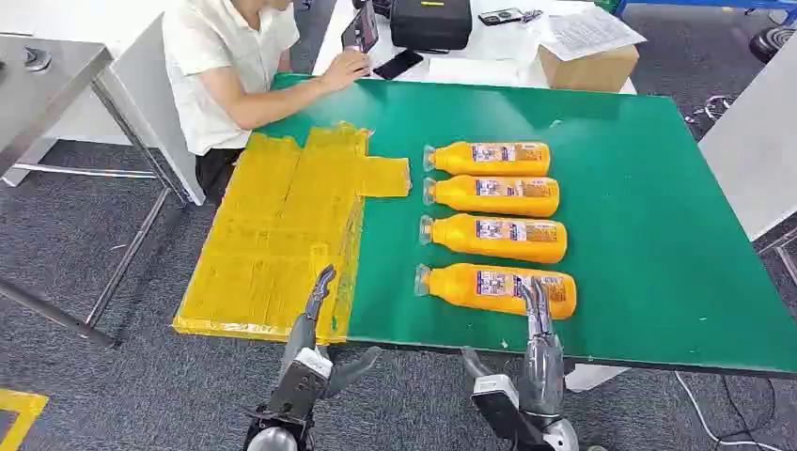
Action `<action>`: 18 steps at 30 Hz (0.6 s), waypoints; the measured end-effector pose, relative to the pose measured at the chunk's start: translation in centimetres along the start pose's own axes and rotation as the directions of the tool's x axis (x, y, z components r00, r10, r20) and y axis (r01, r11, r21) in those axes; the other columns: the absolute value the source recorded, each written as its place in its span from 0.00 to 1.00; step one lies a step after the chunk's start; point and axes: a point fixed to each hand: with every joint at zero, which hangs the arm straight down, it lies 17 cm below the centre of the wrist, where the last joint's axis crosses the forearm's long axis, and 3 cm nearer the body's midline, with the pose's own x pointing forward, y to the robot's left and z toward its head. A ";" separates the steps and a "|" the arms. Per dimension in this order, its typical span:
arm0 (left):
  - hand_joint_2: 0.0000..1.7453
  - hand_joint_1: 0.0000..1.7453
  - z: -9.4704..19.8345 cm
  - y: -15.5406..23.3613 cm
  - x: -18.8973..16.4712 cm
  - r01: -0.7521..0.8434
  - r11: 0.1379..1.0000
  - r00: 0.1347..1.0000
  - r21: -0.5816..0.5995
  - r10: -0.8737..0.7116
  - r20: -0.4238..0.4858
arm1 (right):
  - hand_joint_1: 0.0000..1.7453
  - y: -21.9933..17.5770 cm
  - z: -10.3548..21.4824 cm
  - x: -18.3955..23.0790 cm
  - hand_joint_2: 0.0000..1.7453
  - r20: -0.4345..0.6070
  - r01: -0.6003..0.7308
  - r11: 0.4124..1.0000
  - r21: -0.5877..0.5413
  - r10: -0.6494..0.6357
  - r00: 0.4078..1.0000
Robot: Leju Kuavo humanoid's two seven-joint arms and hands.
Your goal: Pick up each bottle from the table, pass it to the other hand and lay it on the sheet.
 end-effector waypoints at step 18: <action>1.00 0.00 -0.2 0.3 0.1 -0.011 1.000 1.000 0.000 0.011 -0.004 | 0.00 -1.4 -1.5 -2.9 1.00 0.083 -0.281 0.958 0.054 0.276 0.958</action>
